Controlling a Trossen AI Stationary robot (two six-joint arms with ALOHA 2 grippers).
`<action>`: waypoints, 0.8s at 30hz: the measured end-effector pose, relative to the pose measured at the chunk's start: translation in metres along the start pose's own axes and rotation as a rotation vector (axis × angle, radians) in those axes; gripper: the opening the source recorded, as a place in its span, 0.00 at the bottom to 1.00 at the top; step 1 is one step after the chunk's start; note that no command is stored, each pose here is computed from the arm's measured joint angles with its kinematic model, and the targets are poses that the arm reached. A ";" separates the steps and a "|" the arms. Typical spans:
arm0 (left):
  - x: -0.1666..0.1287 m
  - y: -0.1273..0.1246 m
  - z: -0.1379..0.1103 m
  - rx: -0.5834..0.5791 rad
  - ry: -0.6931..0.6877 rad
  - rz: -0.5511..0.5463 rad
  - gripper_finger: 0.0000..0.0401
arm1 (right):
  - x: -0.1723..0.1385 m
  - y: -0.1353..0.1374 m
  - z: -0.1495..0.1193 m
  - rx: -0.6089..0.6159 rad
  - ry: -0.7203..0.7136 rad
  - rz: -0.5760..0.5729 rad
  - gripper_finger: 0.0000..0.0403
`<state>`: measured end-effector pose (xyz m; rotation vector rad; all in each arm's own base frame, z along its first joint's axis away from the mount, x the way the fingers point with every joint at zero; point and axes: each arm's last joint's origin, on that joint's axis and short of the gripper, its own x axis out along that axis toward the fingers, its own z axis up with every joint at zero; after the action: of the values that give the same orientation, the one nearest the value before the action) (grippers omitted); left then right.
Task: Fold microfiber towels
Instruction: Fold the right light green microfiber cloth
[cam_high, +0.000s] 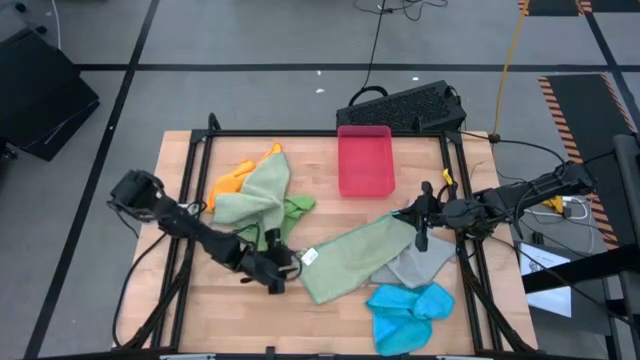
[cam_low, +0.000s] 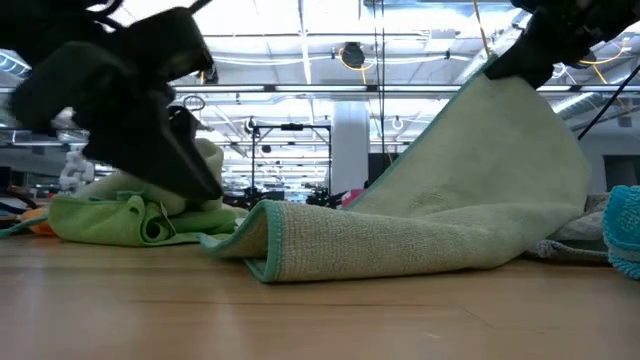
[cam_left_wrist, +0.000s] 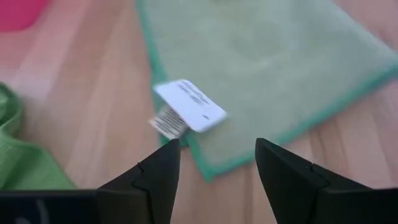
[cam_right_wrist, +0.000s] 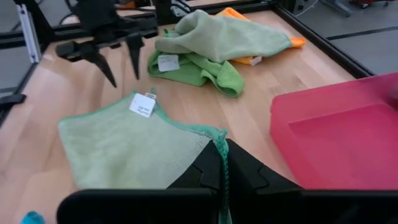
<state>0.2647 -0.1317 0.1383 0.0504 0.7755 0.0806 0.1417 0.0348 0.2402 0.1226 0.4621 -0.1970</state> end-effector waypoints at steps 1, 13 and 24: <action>0.000 -0.003 -0.003 0.042 0.011 -0.004 0.53 | 0.000 0.000 0.000 -0.001 0.003 -0.001 0.00; 0.014 -0.003 -0.015 0.401 0.072 0.053 0.52 | 0.000 0.000 0.000 0.003 0.001 0.003 0.00; 0.029 -0.002 -0.016 0.587 0.051 0.070 0.09 | 0.000 0.000 0.001 0.021 -0.004 0.005 0.00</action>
<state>0.2737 -0.1304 0.1067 0.6343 0.8279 -0.0817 0.1420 0.0350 0.2407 0.1437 0.4556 -0.1972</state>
